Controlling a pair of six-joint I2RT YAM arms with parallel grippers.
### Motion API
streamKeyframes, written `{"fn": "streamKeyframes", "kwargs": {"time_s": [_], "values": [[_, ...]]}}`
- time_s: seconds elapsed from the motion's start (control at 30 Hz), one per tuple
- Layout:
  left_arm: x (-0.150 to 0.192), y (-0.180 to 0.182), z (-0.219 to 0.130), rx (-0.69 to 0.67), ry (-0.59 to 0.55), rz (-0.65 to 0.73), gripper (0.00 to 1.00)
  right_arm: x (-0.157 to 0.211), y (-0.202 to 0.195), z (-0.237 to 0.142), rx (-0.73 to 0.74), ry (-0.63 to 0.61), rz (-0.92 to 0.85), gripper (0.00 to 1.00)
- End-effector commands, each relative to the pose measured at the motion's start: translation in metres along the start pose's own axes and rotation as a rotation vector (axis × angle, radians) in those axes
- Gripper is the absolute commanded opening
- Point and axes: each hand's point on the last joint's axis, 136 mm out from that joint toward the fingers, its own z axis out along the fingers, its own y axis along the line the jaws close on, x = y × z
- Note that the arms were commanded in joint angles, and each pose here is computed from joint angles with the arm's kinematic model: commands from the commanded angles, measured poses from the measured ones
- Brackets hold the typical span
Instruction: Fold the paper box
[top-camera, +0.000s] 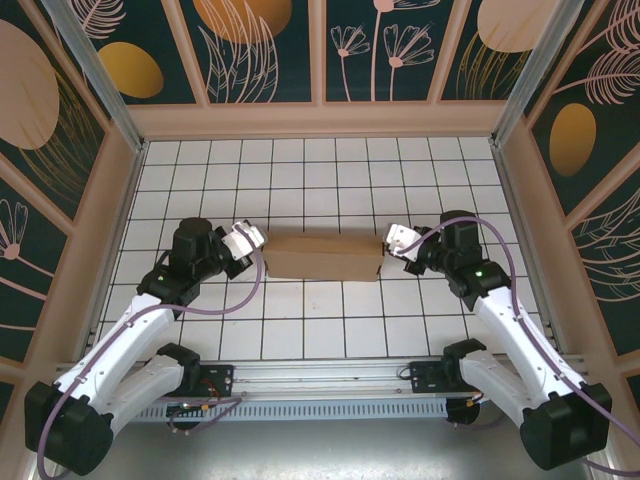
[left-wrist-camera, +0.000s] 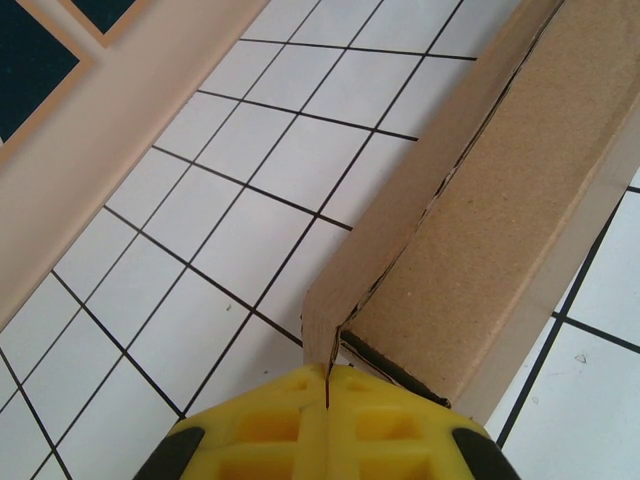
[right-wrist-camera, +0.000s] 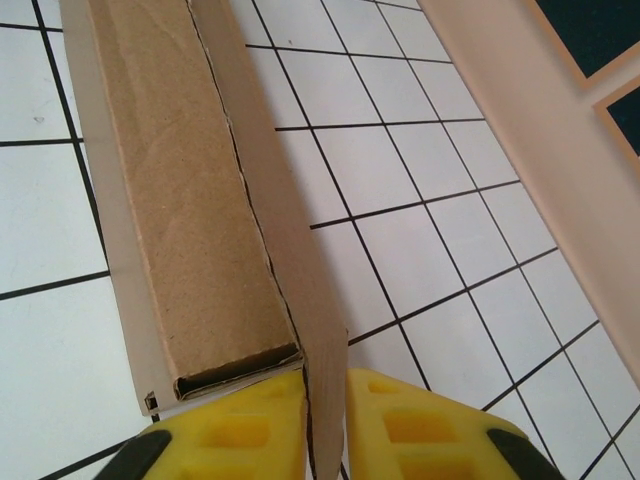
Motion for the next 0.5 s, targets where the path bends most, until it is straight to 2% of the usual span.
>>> {"fn": "streamKeyframes", "kwargs": {"time_s": [0.0,0.2,0.47], "values": [[-0.011,0.004,-0.002,-0.001,-0.039,-0.01,0.0,-0.004,-0.013,0.0,0.042,-0.009,-0.002,0.14],[-0.022,0.001,-0.005,0.044,-0.061,-0.056,0.0,-0.02,-0.019,-0.004,0.04,-0.058,0.061,0.02],[-0.05,0.001,-0.006,0.13,-0.107,-0.37,0.0,-0.041,-0.033,-0.007,0.083,-0.096,0.297,0.0]]}}
